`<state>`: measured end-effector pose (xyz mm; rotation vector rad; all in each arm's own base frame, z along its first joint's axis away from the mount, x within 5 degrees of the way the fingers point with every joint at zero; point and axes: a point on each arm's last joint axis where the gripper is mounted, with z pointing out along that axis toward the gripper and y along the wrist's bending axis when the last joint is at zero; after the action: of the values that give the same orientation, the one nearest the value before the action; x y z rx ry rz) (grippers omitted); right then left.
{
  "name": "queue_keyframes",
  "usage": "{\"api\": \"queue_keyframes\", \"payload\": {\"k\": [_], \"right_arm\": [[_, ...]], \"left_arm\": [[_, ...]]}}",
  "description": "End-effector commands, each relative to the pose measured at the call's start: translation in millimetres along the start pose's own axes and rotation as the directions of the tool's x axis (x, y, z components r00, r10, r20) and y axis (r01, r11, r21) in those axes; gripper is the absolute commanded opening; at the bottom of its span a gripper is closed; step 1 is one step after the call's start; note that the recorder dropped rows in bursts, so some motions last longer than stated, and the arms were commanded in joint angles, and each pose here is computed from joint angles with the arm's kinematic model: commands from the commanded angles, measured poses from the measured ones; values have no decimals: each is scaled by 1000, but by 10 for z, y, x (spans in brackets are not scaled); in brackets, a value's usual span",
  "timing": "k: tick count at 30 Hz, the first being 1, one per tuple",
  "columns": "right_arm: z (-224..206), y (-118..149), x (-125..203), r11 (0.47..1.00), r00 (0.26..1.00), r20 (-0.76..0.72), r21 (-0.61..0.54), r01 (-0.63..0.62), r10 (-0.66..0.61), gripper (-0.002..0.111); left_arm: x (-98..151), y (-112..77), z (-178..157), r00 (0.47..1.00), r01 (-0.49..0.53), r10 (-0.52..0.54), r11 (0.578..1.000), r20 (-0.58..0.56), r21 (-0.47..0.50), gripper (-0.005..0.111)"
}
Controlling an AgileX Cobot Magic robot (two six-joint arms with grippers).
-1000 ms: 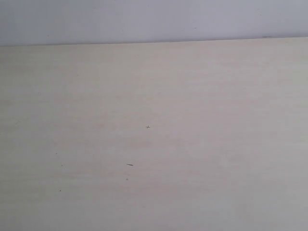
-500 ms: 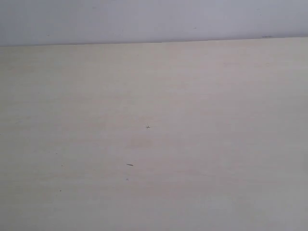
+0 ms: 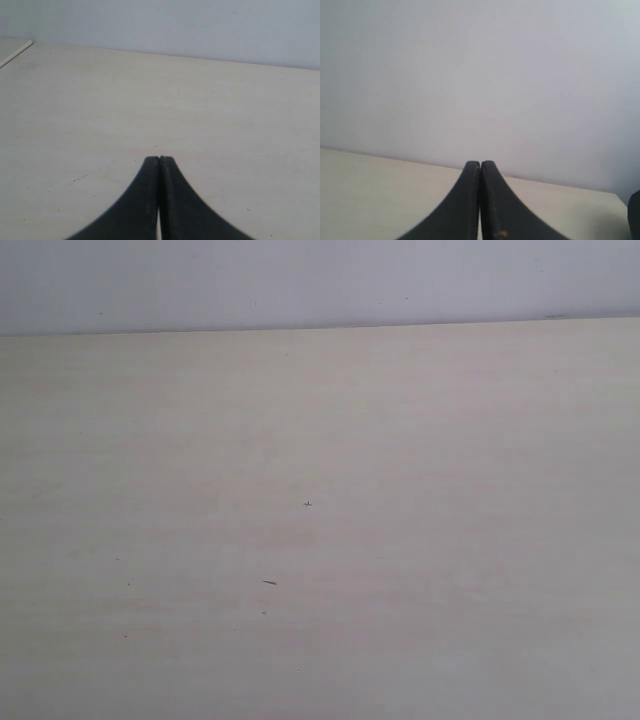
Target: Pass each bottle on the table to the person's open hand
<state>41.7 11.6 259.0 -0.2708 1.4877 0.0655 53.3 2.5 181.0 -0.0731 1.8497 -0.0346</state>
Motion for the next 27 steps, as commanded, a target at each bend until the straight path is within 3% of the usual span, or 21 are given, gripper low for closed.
{"api": "queue_keyframes", "payload": {"k": [1,14,19,27], "right_arm": [[13,1,56,1000,1000,0,12,-16,16,0],[89,27,627,987,976,-155,72,-142,152,0],[85,1,648,977,967,-160,112,-182,199,0],[67,3,728,982,953,-250,120,-147,173,0]], "left_arm": [[-2,0,-1,1000,11,-11,1000,13,0,0],[-2,0,-1,1000,11,-11,1000,13,0,0],[-2,0,-1,1000,11,-11,1000,13,0,0],[-2,0,-1,1000,11,-11,1000,13,0,0]]}}
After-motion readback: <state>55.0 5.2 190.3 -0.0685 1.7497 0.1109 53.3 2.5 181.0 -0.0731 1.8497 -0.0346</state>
